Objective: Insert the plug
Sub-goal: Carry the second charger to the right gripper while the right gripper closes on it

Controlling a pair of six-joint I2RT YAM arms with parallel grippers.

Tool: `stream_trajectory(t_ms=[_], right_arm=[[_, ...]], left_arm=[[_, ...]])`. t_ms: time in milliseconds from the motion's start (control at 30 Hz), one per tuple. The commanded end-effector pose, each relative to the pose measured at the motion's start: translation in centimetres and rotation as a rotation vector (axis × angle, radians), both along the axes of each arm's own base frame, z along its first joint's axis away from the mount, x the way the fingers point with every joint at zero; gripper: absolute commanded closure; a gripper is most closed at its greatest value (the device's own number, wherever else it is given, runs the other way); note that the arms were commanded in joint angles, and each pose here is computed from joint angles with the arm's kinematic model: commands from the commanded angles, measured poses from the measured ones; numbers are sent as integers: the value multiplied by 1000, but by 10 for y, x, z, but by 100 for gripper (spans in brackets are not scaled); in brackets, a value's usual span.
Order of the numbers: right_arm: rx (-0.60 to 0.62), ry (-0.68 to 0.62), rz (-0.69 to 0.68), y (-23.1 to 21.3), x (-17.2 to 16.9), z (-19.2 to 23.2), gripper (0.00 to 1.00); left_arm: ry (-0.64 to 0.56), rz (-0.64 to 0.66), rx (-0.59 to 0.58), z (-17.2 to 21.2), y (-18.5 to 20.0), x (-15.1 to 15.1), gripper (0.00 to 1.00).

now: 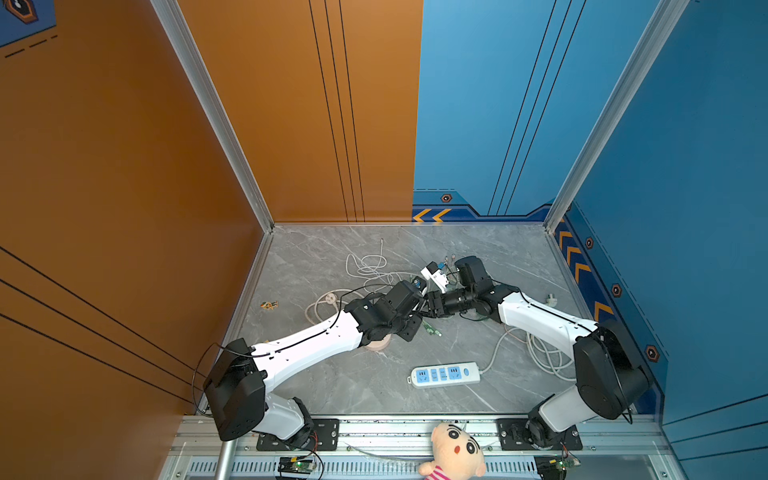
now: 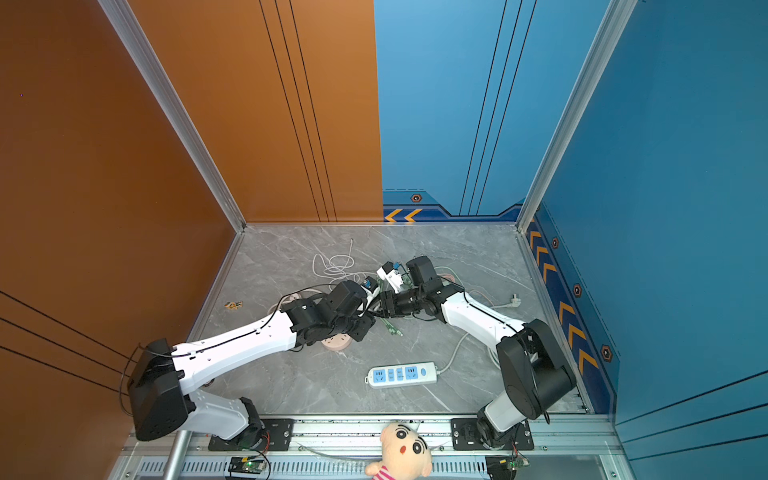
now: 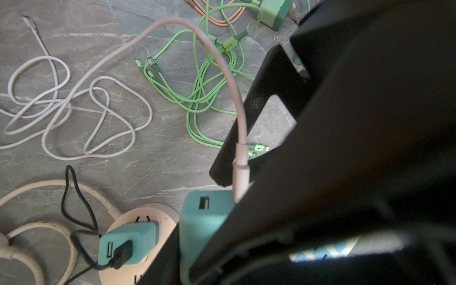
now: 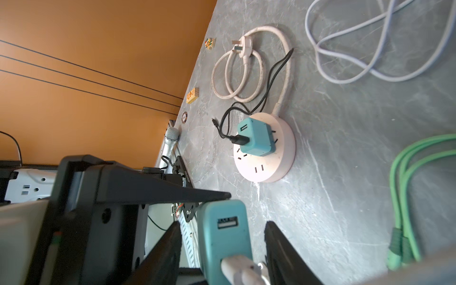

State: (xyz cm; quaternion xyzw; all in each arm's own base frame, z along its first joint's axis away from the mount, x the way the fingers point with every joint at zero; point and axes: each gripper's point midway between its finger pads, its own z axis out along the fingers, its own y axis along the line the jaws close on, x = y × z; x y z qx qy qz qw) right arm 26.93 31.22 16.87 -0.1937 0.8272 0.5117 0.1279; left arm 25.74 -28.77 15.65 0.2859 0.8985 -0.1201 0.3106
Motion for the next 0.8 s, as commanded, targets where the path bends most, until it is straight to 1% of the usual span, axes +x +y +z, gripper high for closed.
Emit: stream_trajectory(t_ms=[0, 300, 367, 400, 433, 667, 767], right_arm=[[50, -14, 76, 13, -7, 11, 47], [22, 16, 120, 21, -14, -1, 59], [11, 12, 137, 24, -17, -3, 59], [7, 11, 144, 25, -19, -4, 59], [6, 10, 149, 27, -20, -4, 59], [1, 10, 190, 34, -25, -6, 60], [-14, -9, 220, 35, -31, -7, 69]], left_arm=[[-61, 18, -34, 15, 5, 8, 65], [-103, 41, -74, 29, 16, 13, 65], [-109, 41, -86, 32, 15, 15, 65], [-91, 39, -73, 20, 19, 11, 65], [-86, 30, -79, 20, 17, 10, 65], [-113, 38, -101, 24, 18, 11, 65], [-126, 43, -105, 28, 20, 13, 65]])
